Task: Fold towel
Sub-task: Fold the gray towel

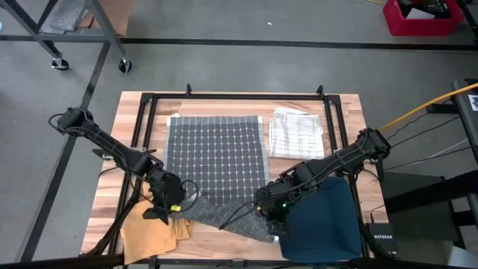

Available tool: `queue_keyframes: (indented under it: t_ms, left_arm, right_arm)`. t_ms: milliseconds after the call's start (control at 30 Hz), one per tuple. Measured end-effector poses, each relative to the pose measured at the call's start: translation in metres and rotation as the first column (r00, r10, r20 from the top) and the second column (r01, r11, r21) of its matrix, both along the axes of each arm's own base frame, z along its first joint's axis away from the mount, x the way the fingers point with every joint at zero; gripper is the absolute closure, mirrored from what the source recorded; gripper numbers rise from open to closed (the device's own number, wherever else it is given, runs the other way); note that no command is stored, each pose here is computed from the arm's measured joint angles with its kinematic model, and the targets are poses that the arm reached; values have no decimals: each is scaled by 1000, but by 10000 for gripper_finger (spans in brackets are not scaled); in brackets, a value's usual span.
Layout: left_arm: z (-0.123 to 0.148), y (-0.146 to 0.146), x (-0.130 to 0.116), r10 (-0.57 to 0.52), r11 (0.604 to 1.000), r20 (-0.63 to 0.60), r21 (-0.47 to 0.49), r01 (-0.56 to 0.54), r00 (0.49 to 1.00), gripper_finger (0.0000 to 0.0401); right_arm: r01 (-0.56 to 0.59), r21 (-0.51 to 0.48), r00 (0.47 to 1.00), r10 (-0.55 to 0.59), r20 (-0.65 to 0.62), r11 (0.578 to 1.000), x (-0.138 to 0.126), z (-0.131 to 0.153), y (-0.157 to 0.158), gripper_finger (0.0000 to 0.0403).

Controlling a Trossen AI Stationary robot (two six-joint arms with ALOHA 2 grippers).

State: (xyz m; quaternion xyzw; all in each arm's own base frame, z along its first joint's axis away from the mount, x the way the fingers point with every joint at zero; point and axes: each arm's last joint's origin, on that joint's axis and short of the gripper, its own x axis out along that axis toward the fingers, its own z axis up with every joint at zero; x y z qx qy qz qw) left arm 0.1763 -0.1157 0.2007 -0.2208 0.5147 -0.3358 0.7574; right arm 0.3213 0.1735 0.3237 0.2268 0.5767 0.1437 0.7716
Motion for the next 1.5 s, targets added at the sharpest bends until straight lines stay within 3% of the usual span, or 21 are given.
queue_keyframes:
  t_ms: [267, 467, 633, 833, 1133, 1500]
  left_arm:
    - [-11, -17, -19, -80, 985, -46, 148, 86, 996, 254]
    - [-13, -17, -19, 19, 961, 35, 274, -28, 999, 254]
    - [-16, -12, -19, 143, 912, 62, 380, -156, 988, 258]
    - [-13, -16, -15, 120, 929, 122, 337, -155, 985, 273]
    - [-9, -20, -13, 61, 964, 113, 252, -88, 992, 296]
    - [-9, -20, -14, 33, 964, 126, 260, -65, 991, 306]
  right_arm:
    - [-3, -4, 1000, 3, 4, 1000, 0, 0, 0, 276]
    - [-59, -42, 997, 61, 47, 997, 0, 0, -1, 276]
    - [-14, -212, 989, 44, 138, 977, 3, -1, -5, 276]
    - [97, -370, 982, -29, 185, 924, 15, -14, -32, 276]
    - [283, -293, 940, -204, 272, 913, 46, -57, -96, 276]
    - [503, -90, 820, -442, 363, 860, 65, -93, -186, 276]
